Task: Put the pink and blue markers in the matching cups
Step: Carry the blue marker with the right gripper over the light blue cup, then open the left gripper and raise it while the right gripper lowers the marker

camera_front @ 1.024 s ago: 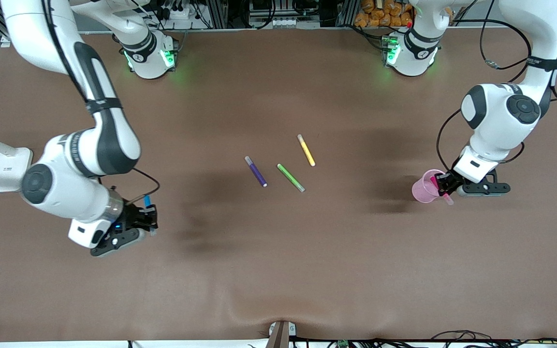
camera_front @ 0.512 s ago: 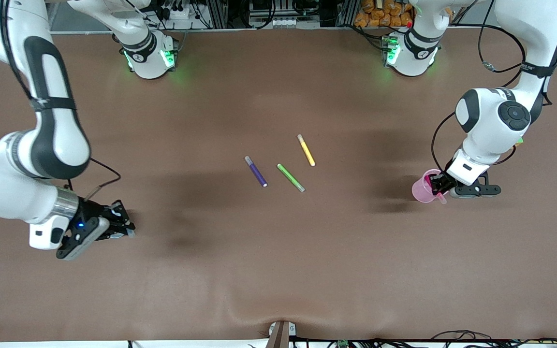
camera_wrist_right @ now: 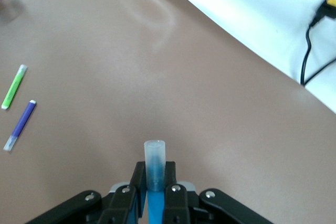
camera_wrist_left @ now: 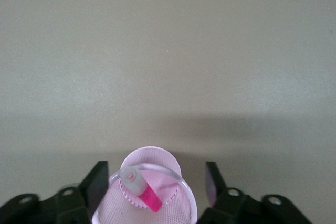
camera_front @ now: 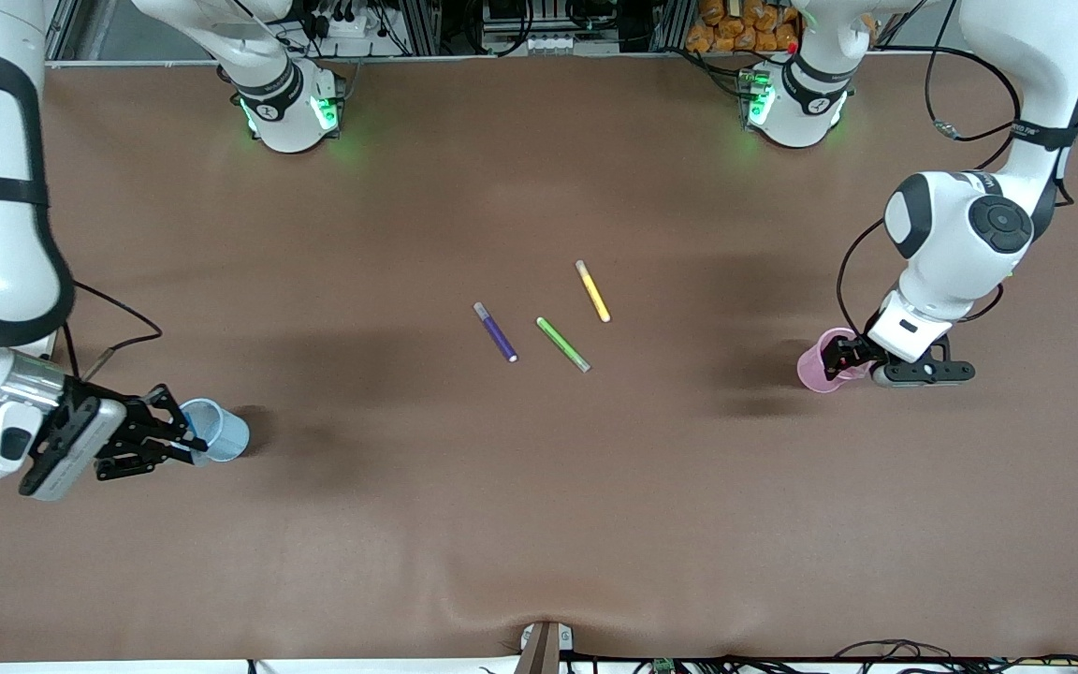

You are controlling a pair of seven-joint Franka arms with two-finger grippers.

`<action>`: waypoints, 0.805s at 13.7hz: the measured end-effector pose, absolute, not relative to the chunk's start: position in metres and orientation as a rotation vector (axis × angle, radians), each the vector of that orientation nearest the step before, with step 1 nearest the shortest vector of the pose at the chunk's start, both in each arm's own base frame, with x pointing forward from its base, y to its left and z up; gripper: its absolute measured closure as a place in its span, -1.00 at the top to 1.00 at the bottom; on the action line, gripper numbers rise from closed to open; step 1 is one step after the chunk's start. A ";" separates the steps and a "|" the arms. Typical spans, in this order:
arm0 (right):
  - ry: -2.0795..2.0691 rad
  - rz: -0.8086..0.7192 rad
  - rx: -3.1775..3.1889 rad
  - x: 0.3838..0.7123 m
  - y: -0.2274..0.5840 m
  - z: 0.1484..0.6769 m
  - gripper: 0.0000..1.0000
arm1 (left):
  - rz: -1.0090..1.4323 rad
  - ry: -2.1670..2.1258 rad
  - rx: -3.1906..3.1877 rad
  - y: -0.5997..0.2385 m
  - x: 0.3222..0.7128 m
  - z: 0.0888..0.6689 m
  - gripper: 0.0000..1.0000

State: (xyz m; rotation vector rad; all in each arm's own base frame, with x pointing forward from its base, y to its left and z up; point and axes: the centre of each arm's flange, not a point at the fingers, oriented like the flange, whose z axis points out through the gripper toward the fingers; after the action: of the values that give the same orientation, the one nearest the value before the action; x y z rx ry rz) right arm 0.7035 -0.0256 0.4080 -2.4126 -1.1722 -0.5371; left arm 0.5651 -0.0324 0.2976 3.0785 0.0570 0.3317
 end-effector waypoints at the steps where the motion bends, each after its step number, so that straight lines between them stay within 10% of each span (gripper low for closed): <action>1: -1.205 -0.557 -2.372 0.702 -0.034 0.407 -0.66 | 0.304 0.057 3.082 -0.032 0.570 0.308 0.98; 11: -1.406 -0.740 -2.041 0.694 -0.085 0.328 -0.66 | 0.069 0.079 3.107 -0.021 0.602 0.434 1.00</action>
State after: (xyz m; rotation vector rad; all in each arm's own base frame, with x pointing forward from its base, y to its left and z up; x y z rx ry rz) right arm 0.6943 -0.0848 0.3279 -2.0413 -1.4065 -0.7398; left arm 0.6015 -0.0206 0.4339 3.1070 0.0794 0.0694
